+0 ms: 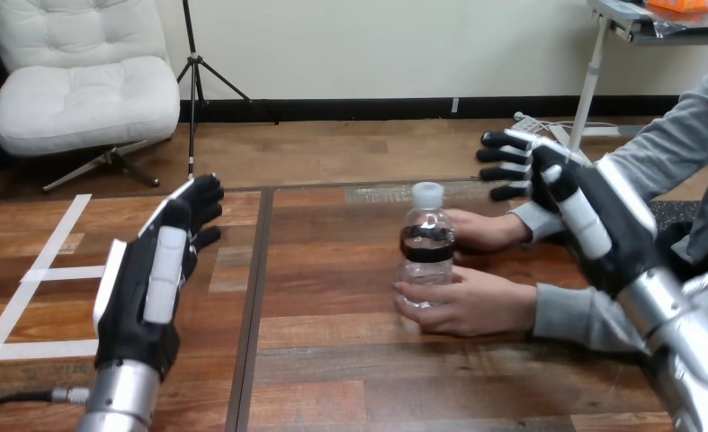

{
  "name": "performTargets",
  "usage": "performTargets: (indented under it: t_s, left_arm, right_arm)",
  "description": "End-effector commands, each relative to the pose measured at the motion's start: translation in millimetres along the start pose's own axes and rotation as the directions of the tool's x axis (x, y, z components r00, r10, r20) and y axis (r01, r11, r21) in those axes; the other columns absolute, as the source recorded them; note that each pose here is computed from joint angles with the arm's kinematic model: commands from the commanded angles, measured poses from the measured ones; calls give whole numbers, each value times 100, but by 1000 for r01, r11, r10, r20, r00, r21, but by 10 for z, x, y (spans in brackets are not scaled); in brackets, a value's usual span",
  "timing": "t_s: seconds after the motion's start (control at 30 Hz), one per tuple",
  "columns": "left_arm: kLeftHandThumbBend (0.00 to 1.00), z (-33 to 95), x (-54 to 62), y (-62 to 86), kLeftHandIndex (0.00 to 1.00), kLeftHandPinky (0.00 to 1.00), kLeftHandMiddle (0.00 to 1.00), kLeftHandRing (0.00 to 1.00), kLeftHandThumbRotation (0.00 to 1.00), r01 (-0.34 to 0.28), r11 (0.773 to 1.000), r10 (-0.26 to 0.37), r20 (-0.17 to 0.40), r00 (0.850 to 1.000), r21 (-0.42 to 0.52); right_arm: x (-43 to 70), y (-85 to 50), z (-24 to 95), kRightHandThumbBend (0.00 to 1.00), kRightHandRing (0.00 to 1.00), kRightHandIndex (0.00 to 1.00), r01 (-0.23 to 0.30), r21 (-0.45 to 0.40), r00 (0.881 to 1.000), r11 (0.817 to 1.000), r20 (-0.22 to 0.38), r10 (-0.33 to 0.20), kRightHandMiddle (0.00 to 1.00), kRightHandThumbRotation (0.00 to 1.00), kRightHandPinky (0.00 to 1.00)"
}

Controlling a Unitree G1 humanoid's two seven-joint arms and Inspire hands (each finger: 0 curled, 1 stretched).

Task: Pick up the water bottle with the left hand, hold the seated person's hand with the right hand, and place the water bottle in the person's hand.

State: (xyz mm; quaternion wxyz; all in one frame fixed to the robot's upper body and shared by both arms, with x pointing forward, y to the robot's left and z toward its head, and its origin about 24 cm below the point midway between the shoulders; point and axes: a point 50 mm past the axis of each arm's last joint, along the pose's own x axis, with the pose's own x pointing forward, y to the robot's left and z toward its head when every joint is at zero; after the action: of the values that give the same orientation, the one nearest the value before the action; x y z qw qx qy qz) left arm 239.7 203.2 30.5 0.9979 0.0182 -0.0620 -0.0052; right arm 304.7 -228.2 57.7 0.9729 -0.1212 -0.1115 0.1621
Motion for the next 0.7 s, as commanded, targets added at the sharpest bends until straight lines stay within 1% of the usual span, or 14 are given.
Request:
performTargets:
  t_s: [0.0, 0.03, 0.07, 0.17, 0.23, 0.27, 0.3, 0.37, 0.43, 0.57, 0.67]
  left_arm:
    - [84, 233, 30, -75, 83, 87, 87, 89, 100, 29, 999, -26, 106, 994, -29]
    - [84, 234, 26, -78, 83, 87, 87, 89, 100, 30, 999, -26, 106, 994, -30]
    - [84, 237, 11, -84, 83, 87, 87, 89, 100, 33, 999, -29, 108, 994, -33]
    - [83, 241, -13, -99, 83, 87, 87, 89, 100, 41, 998, -36, 112, 993, -42]
    - [82, 241, -23, -108, 84, 87, 87, 89, 100, 46, 998, -41, 115, 993, -47]
    - [83, 242, -34, -117, 83, 85, 86, 87, 100, 51, 997, -44, 117, 992, -56]
    - [83, 242, -39, -124, 83, 85, 86, 87, 100, 54, 997, -46, 119, 992, -63]
    - [82, 244, -58, -146, 84, 85, 87, 88, 100, 63, 994, -52, 123, 991, -91]
    - [81, 245, -62, -154, 84, 86, 87, 88, 100, 66, 993, -53, 124, 991, -100]
    - [81, 254, -89, -191, 84, 87, 87, 89, 99, 72, 991, -57, 129, 990, -116]
    - [81, 261, -102, -215, 84, 87, 87, 88, 99, 73, 990, -56, 135, 989, -122]
  right_arm:
    - [17, 60, 264, 94, 81, 82, 39, 168, 988, 985, 143, -64, 82, 100, 77]
    - [8, 70, 269, 94, 81, 82, 40, 182, 988, 983, 142, -67, 82, 100, 78]
    - [-15, 99, 277, 94, 81, 82, 39, 216, 988, 976, 140, -70, 82, 100, 78]
    - [-61, 160, 300, 94, 83, 83, 31, 275, 988, 961, 136, -71, 83, 100, 79]
    - [-85, 191, 314, 94, 84, 84, 26, 296, 988, 955, 135, -68, 85, 100, 81]
    - [-107, 223, 326, 97, 84, 83, 20, 315, 988, 949, 138, -66, 84, 100, 78]
    - [-120, 241, 333, 96, 85, 85, 16, 327, 988, 945, 139, -65, 85, 100, 79]
    - [-162, 305, 357, 95, 87, 87, 9, 366, 988, 930, 142, -65, 87, 100, 82]
    - [-176, 323, 368, 93, 89, 89, 7, 380, 988, 925, 140, -65, 88, 100, 85]
    - [-254, 425, 400, 91, 91, 92, 13, 423, 989, 906, 127, -74, 91, 100, 87]
    - [-298, 483, 417, 90, 91, 93, 14, 433, 989, 901, 125, -76, 92, 100, 87]
